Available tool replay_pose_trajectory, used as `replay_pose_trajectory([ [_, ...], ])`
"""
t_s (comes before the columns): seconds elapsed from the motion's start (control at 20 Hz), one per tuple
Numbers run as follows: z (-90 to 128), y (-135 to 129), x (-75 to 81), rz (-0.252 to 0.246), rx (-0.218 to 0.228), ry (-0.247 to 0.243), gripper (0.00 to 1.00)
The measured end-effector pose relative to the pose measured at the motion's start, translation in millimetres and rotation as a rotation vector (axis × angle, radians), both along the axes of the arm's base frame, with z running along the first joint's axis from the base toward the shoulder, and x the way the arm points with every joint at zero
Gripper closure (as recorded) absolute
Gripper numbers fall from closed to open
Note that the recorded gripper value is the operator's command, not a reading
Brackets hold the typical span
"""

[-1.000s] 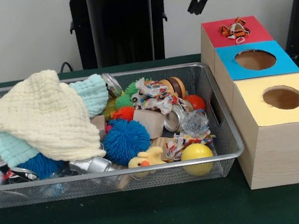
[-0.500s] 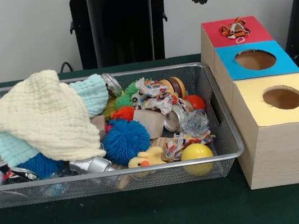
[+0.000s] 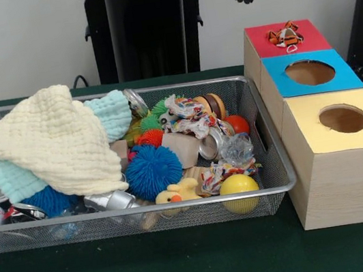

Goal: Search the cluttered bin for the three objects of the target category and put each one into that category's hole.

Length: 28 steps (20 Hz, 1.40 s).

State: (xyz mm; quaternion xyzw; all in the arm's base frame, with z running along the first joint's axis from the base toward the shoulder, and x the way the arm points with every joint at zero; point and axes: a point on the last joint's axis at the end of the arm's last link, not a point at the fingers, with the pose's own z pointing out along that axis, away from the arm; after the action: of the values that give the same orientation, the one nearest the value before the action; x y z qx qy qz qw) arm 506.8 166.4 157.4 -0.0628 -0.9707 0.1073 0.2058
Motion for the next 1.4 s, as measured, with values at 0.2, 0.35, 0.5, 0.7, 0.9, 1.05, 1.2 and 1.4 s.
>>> replay_pose_trajectory([
  [0.2,3,5,2.9,-0.034,0.03,-0.022,1.0],
  [0.35,6,9,6.3,-0.056,0.048,-0.046,1.0],
  [0.5,8,12,9.9,-0.082,0.069,-0.077,1.0],
  [0.7,8,15,11.0,-0.123,0.094,-0.132,1.0],
  [0.9,3,17,9.0,-0.16,0.114,-0.169,1.0],
  [1.05,-2,18,8.0,-0.18,0.126,-0.193,1.0],
  [1.2,-12,16,5.5,-0.213,0.141,-0.232,1.0],
  [1.4,-25,13,0.9,-0.241,0.147,-0.27,1.0],
])
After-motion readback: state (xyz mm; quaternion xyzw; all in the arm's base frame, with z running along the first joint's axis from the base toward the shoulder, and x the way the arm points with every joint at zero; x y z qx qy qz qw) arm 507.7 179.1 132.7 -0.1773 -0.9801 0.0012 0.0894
